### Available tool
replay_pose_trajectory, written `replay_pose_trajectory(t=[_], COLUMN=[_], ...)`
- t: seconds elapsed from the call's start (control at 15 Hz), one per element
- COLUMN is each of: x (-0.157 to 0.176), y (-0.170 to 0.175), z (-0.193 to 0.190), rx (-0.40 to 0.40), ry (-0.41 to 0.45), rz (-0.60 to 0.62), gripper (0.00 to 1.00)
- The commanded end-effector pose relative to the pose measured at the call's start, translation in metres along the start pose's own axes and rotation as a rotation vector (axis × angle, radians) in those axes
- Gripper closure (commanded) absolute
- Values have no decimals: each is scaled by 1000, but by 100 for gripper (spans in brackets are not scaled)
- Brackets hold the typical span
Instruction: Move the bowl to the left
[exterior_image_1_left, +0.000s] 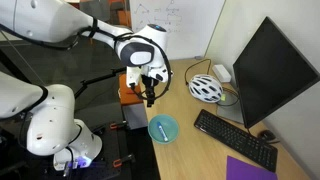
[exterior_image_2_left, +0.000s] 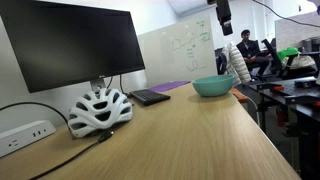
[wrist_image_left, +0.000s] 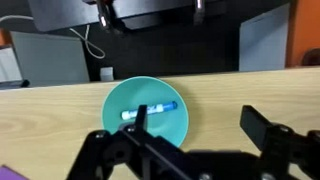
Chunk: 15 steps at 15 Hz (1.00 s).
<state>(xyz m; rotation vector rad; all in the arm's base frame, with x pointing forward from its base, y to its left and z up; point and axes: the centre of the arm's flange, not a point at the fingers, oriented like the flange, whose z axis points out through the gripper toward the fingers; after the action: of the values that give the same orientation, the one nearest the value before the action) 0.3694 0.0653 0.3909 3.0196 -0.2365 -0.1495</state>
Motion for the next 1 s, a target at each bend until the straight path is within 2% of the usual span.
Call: replay_pose_trajectory(t=[0.0, 0.27, 0.4, 0.73, 0.93], x=[0, 0, 11, 53, 77], y=[0, 0, -1, -3, 3], z=[0, 0, 10, 54, 92], rx=[0, 0, 6, 48, 38], ry=[0, 0, 17, 95, 88], rz=[0, 0, 18, 51, 33], gripper=[0, 0, 0, 0, 0])
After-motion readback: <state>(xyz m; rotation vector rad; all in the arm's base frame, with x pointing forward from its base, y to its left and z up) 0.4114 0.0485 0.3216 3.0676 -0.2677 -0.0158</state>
